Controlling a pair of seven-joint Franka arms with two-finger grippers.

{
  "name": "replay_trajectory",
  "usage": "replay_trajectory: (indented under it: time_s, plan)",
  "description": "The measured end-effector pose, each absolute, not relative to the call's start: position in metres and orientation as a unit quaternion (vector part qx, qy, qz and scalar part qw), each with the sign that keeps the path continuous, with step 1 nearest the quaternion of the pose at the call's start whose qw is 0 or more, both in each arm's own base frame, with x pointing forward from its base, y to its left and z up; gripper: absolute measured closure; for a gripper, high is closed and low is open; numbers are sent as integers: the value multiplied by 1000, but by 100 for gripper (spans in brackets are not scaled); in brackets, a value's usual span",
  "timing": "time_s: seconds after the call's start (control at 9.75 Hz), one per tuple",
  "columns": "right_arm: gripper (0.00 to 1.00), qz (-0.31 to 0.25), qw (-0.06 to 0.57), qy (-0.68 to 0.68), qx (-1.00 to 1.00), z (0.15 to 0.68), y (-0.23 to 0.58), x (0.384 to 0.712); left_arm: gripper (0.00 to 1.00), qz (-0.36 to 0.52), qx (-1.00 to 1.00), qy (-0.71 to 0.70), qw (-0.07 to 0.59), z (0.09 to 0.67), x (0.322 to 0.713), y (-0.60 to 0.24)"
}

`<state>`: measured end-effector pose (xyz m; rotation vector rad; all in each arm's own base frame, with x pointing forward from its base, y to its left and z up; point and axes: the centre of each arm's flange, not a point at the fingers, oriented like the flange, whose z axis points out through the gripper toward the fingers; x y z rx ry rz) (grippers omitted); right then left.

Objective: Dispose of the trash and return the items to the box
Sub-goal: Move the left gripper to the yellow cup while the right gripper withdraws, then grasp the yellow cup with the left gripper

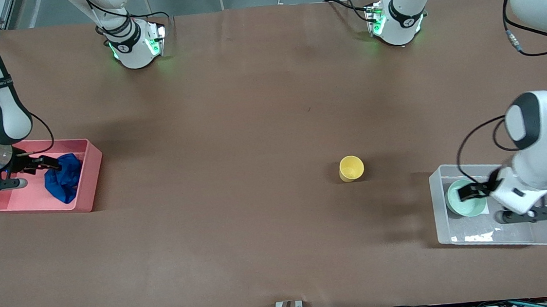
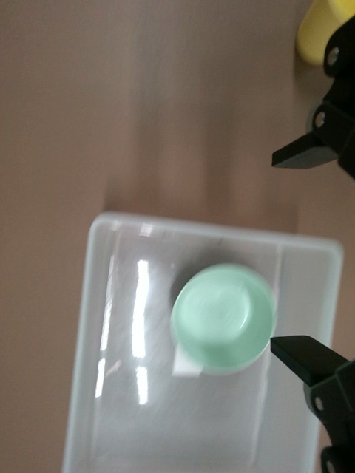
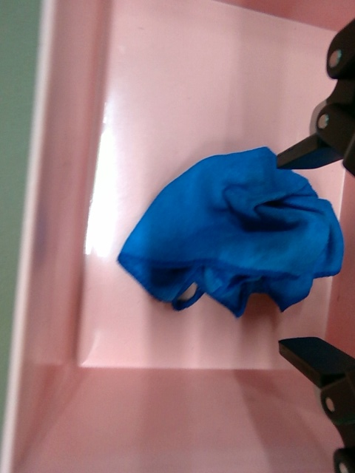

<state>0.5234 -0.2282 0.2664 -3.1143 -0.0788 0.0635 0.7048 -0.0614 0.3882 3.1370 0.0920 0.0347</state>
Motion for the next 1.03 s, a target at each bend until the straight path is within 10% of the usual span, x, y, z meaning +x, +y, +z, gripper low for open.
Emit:
replay_trajectory:
  time_s: [1.03]
  plan:
    - [0,7,9,0,-1000,517,-80,547,20,-46,980,191,-8,266,592,-252]
